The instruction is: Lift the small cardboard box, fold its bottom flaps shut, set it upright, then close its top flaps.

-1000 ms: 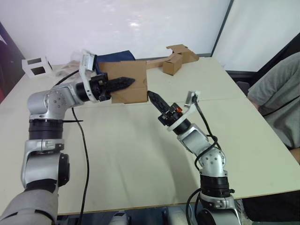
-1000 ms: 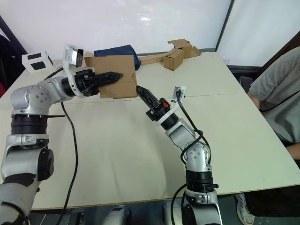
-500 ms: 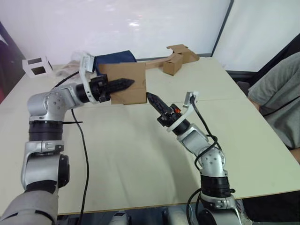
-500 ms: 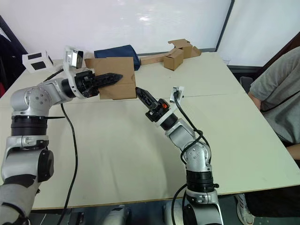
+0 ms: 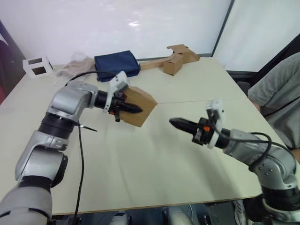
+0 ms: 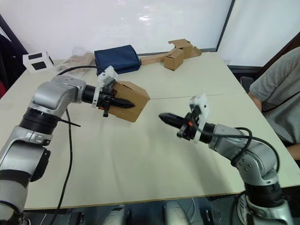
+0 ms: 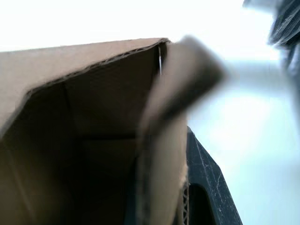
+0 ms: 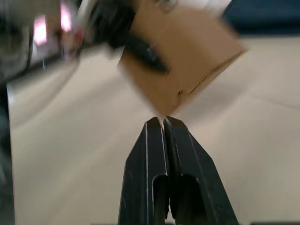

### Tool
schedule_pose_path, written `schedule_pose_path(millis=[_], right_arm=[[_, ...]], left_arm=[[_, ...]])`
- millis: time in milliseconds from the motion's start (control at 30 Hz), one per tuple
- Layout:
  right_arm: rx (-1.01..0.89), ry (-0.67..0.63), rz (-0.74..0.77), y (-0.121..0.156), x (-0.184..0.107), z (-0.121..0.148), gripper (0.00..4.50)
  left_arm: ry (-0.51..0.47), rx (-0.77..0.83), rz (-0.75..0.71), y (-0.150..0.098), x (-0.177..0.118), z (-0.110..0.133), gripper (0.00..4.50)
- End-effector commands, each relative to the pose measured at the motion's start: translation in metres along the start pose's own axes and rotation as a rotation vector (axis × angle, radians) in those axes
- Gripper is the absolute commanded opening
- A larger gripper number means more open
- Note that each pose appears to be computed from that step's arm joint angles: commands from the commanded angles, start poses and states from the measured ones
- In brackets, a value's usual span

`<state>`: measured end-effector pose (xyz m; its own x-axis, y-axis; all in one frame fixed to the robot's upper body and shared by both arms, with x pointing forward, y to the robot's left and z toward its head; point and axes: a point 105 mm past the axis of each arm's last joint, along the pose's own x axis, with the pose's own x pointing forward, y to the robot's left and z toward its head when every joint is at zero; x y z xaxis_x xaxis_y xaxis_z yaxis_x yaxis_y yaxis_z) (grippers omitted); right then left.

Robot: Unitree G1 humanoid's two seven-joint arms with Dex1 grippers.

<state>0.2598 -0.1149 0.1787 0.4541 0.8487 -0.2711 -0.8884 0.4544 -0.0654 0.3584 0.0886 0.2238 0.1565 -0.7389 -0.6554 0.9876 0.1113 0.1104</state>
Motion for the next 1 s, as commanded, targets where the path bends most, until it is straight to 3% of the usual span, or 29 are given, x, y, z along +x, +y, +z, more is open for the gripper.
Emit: schedule_pose_path(millis=[33, 133, 400, 533, 633, 800, 900, 1000], right_arm=[[-0.206, 0.127, 0.061, 0.014, -0.004, -0.005, 0.05], [-0.247, 0.142, 0.05, 0.017, 0.001, -0.007, 0.05], [-0.22, 0.099, -0.07, 0.011, 0.013, -0.014, 0.05], [-0.195, 0.094, -0.117, 0.005, 0.012, -0.019, 0.0], [-0.189, 0.099, -0.128, 0.003, 0.011, -0.022, 0.0], [-0.176, 0.095, -0.12, 0.001, 0.01, -0.023, 0.0], [-0.158, 0.076, -0.107, 0.001, 0.01, -0.02, 0.0], [-0.128, 0.05, -0.11, -0.005, 0.008, -0.017, 0.0]], left_arm=[[0.274, 0.184, -0.073, -0.007, -0.001, 0.0, 0.0], [0.387, 0.229, -0.139, -0.015, 0.015, 0.005, 0.0], [0.466, 0.247, -0.222, -0.028, 0.054, 0.004, 0.0], [0.456, 0.224, -0.212, -0.03, 0.062, 0.009, 1.04], [0.396, 0.144, -0.228, -0.036, 0.061, 0.024, 2.27], [0.245, 0.05, -0.214, -0.04, 0.038, 0.057, 2.27], [0.151, -0.007, -0.202, -0.04, 0.016, 0.066, 2.27], [-0.024, -0.112, -0.206, -0.041, -0.013, 0.072, 2.27]])
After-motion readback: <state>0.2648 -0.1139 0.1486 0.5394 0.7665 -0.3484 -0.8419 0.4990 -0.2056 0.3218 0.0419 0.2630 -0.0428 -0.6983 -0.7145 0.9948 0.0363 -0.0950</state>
